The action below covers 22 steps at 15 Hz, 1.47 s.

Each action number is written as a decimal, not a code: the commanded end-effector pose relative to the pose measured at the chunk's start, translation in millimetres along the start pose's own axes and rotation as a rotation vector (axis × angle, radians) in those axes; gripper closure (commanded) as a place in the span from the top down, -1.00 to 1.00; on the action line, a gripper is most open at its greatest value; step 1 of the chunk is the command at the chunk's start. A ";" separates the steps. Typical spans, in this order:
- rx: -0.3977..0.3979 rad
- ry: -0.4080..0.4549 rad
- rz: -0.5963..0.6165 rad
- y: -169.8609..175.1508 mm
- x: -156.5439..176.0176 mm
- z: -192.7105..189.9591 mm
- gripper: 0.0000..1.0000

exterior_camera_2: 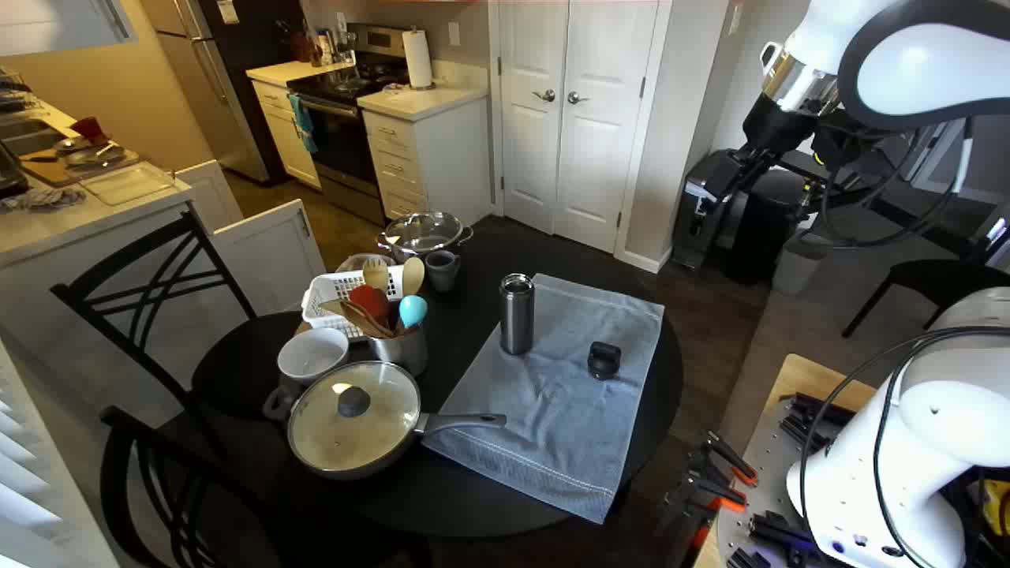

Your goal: Pick the lid up and place it on top of the bottle

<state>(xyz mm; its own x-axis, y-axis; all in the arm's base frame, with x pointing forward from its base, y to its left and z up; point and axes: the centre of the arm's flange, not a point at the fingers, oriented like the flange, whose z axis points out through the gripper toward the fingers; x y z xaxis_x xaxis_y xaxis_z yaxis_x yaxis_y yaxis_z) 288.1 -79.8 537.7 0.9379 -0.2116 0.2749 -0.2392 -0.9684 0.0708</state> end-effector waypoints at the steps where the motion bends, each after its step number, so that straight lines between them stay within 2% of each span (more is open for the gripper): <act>1: 0.000 0.000 0.000 0.0 0.0 0.0 1.00; 8: 0.003 -0.016 0.001 0.4 0.9 6.6 1.00; 9: -0.022 -0.028 0.020 4.9 0.4 20.3 1.00; 11: -0.020 -0.061 0.024 17.5 -7.2 44.5 1.00; 16: 0.084 -0.088 0.001 46.3 -39.3 121.5 1.00; 20: 0.094 -0.049 -0.096 46.0 -24.0 145.3 1.00; 22: 0.125 -0.057 -0.154 42.1 -9.8 169.2 1.00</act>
<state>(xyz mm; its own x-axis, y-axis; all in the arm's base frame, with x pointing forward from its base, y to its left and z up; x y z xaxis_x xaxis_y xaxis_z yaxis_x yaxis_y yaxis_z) 297.6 -143.5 427.8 0.9621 -0.1553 0.2241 -0.1566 -0.9876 -0.0122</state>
